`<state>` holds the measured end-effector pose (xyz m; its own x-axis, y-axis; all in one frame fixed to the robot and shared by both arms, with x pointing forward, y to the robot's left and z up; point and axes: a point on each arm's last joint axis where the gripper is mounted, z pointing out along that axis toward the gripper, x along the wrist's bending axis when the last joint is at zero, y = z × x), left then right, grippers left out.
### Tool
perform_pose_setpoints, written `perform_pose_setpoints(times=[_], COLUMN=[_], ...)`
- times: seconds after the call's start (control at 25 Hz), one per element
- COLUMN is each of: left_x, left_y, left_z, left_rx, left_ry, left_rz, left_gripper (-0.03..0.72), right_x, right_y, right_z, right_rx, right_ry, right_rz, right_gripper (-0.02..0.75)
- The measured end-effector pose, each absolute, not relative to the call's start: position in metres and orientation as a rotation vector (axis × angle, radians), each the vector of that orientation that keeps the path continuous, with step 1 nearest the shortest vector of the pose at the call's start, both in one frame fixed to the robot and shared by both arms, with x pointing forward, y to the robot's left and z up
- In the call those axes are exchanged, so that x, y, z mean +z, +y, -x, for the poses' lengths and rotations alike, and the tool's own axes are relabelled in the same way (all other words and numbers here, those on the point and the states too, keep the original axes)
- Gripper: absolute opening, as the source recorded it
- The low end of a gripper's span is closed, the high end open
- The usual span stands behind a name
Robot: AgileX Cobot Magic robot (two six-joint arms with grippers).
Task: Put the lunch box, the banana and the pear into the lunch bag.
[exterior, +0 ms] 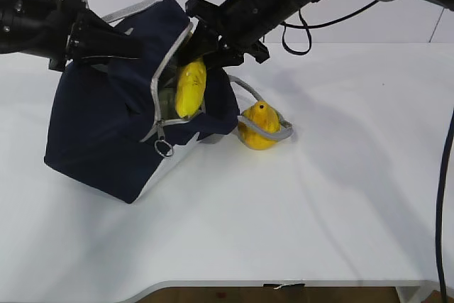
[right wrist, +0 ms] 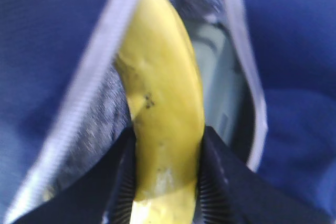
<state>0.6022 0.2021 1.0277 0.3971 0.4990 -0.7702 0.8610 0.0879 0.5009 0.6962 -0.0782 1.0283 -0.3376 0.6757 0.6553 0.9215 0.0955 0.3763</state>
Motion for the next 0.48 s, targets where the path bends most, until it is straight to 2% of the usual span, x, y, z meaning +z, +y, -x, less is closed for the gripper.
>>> perform_pose_setpoints(times=[0.48], left_x=[1.0284], left_y=[0.2018], left_z=[-0.6024], left_rx=[-0.420], left_ry=[1.247], left_rz=[-1.554], left_gripper=[0.013], right_x=[1.0268], right_y=[-0.0684], right_z=[-0.7020], right_rx=[-1.203], right_ry=[-2.034], right_rz=[1.609], right_gripper=[0.258])
